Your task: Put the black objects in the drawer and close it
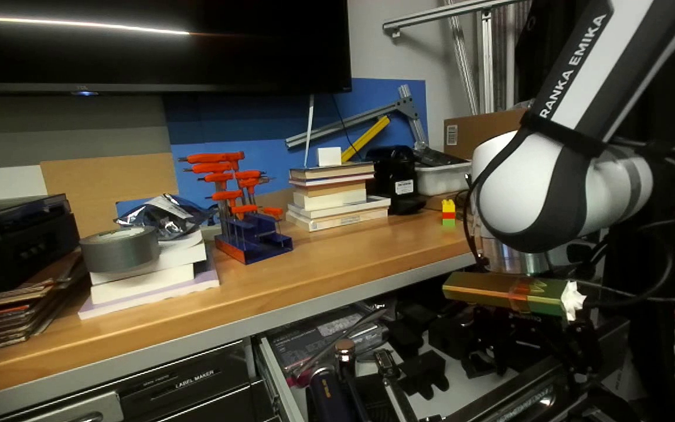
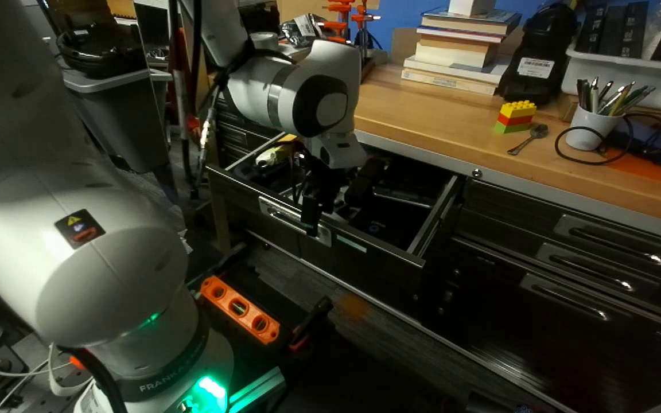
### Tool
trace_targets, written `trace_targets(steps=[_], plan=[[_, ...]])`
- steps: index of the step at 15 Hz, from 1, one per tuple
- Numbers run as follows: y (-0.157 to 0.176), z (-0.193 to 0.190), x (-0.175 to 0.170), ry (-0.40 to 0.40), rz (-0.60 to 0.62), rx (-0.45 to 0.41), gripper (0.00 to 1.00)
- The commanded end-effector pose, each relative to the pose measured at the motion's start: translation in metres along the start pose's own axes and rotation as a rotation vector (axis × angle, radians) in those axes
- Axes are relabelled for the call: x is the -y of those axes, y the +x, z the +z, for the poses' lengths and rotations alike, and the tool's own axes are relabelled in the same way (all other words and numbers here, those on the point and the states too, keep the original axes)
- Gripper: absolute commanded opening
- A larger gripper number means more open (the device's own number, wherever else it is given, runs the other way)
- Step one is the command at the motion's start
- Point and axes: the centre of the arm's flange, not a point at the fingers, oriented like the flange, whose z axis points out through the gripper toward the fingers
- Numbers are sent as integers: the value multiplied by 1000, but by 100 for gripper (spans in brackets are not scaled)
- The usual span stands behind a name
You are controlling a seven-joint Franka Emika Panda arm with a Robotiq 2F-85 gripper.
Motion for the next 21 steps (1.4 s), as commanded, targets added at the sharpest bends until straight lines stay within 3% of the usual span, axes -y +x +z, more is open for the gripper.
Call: trace_targets(steps=[1, 10, 16, 21], plan=[[12, 19, -3, 101, 26, 65, 100], [34, 9, 35, 320, 35, 99, 100], [14, -11, 83, 391, -91, 105, 100], [3, -23, 101, 414, -147, 85, 100]])
